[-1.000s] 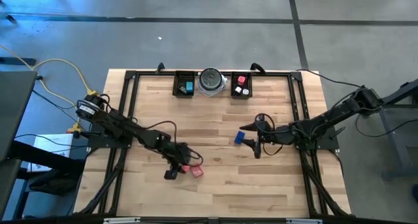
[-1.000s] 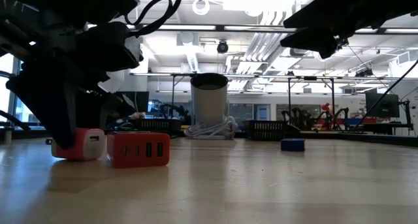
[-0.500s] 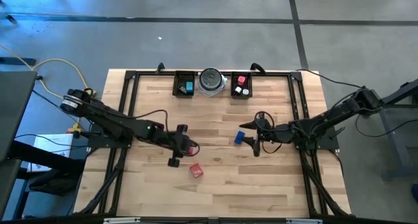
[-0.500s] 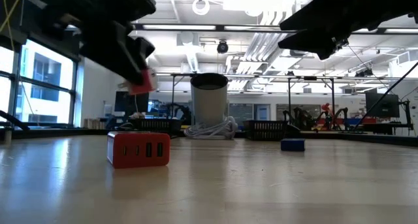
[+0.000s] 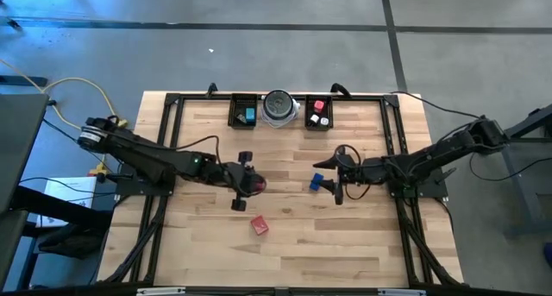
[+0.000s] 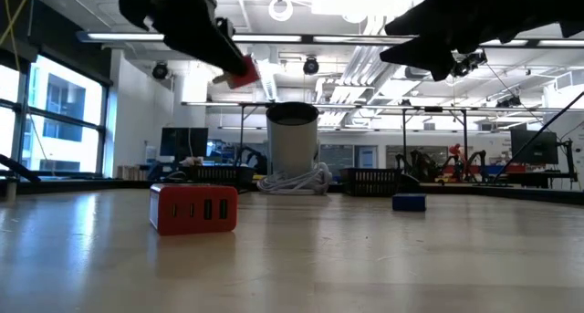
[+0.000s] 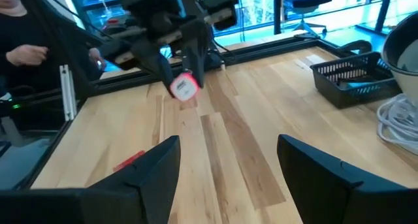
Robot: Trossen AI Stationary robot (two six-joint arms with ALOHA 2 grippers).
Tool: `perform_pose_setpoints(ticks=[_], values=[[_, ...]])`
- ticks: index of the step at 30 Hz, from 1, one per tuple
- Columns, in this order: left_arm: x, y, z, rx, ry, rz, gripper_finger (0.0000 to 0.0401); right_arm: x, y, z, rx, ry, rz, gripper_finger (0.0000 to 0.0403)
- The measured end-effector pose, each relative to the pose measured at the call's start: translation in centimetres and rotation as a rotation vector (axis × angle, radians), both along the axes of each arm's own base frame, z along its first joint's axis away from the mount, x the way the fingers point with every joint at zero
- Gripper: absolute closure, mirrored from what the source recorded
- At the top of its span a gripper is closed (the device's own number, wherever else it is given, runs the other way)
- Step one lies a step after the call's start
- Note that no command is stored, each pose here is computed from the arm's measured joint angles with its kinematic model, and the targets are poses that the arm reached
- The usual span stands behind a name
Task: Pick & Place Office items
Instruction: Put the pink white charger adapter into the right black basket
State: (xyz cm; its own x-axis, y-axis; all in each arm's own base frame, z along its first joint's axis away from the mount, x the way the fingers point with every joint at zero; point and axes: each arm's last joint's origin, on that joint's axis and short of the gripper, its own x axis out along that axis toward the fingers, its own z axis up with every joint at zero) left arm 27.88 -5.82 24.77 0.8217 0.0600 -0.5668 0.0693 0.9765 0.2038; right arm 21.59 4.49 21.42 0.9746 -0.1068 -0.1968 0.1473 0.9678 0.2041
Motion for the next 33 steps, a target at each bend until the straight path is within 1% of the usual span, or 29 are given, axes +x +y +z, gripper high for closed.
perform_pose_setpoints(ticks=[7,11,25,33], values=[[-1.0,0.8,2.0,0.004,-0.083,0.036,0.0271,0.2,-0.5,0.1,0.005,-0.003,0.063,0.016],[-1.5,1.3,2.8,-0.002,-0.115,0.053,0.0271,0.3,-0.9,0.1,0.009,-0.002,0.069,0.016],[-1.4,1.4,2.9,0.027,-0.122,0.055,0.0271,0.4,-1.5,0.1,0.019,-0.005,0.083,0.016],[-1.3,1.4,3.3,0.06,-0.16,0.032,0.0271,0.5,-1.4,0.7,0.028,-0.07,0.084,0.016]])
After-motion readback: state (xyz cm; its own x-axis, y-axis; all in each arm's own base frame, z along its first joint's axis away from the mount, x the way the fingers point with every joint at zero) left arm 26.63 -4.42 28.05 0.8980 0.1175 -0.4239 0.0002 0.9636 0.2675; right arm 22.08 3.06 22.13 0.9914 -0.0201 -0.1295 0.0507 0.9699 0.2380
